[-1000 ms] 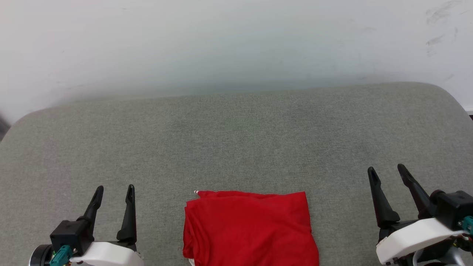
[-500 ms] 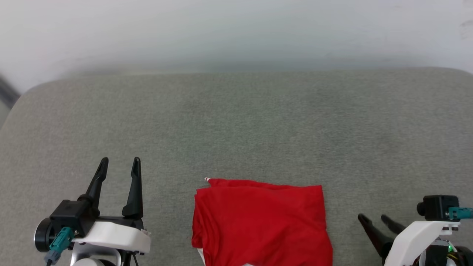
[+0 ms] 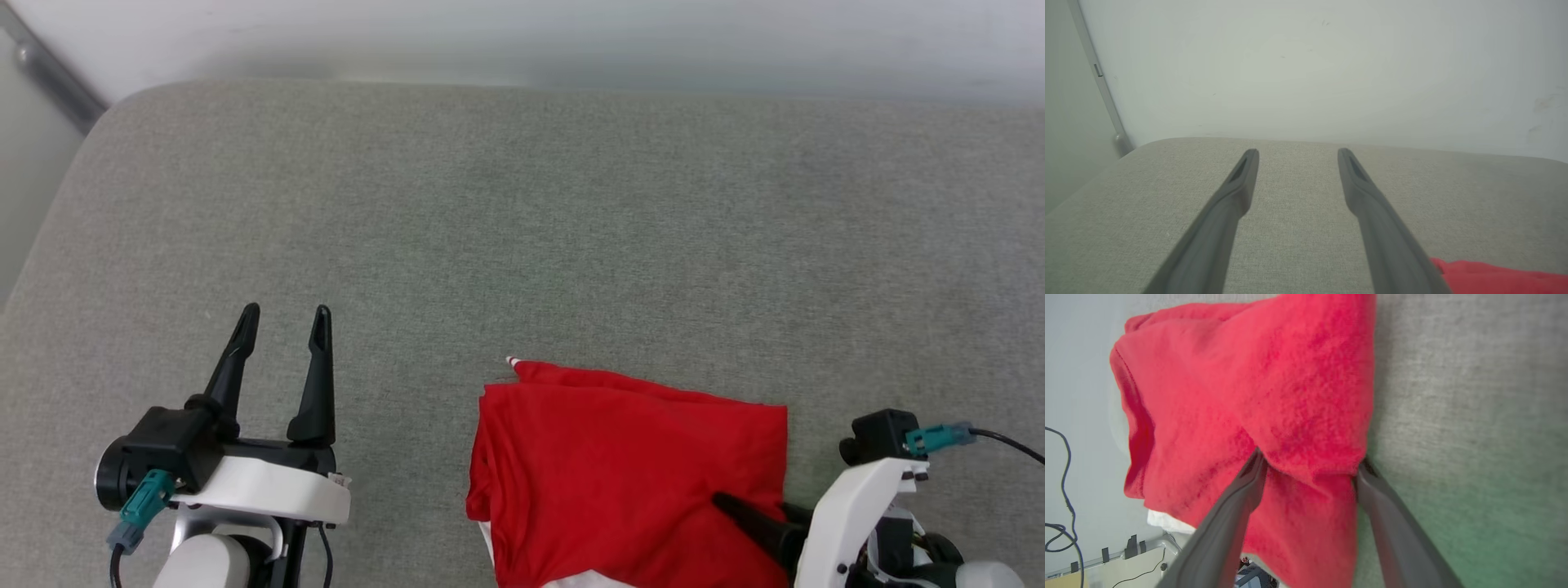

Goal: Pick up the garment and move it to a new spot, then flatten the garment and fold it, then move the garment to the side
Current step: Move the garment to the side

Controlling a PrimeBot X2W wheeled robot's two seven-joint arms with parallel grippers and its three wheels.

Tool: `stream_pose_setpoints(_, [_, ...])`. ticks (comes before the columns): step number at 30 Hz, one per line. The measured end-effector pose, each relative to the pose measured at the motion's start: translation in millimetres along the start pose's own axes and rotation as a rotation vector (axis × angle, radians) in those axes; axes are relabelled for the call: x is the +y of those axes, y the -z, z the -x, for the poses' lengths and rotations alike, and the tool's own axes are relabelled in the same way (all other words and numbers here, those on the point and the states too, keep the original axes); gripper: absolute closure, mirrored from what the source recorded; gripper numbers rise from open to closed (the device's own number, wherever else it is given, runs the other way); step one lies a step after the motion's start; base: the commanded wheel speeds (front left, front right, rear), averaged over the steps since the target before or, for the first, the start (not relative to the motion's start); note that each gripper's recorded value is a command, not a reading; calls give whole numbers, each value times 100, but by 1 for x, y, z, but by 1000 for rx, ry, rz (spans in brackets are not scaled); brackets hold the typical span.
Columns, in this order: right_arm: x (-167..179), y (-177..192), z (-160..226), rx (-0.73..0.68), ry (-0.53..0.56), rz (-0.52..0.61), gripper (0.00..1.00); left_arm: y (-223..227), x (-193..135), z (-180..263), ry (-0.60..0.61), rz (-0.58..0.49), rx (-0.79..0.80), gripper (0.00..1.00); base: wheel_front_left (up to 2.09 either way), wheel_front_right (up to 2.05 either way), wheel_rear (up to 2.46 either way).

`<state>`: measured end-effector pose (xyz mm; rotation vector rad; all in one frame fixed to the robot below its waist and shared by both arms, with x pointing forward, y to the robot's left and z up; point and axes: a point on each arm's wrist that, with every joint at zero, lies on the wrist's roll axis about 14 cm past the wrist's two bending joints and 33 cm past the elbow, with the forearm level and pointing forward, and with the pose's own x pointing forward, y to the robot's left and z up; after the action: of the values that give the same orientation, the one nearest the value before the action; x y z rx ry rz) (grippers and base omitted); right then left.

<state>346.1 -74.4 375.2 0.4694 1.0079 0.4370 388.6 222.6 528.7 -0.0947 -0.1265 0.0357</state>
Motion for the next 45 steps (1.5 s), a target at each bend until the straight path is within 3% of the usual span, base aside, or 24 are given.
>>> stream_pose_setpoints(4, [3, 5, -14, 45, -21, -16, 0, 5, 7, 1, -18, -12, 13, 0, 0, 0, 0])
stream_pose_setpoints(5, [5, 5, -16, 52, -24, -9, 55, 5, 7, 1, -17, -14, 14, 0, 0, 0, 0])
stream_pose_setpoints(7, [9, 5, -19, 58, -39, -7, 100, 6, 6, 1, -15, -12, 15, 0, 0, 0, 0])
stream_pose_setpoints(15, [25, -3, -9, 21, -43, 123, 100, 2, 8, 8, -17, -25, 5, 0, 0, 0, 0])
stream_pose_setpoints(19, [10, -17, 10, -28, 43, 225, 100, 1, 2, 13, 1, -26, 1, 0, 0, 0, 0])
stream_pose_setpoints(24, [-29, -30, 44, -74, 205, 282, 100, -1, -22, 6, 72, -18, -14, 0, 0, 0, 0])
stream_pose_setpoints(30, [-76, -47, 87, -144, 373, 268, 100, 0, -65, -14, 198, 10, -29, 0, 0, 0, 0])
stream_pose_setpoints(39, [-147, -79, 145, -273, 596, 182, 100, 13, -149, -54, 473, 40, -33, 0, 0, 0, 0])
stream_pose_setpoints(45, [-214, -103, 178, -291, 817, 158, 100, 44, -184, -77, 614, 51, 12, 0, 0, 0, 0])
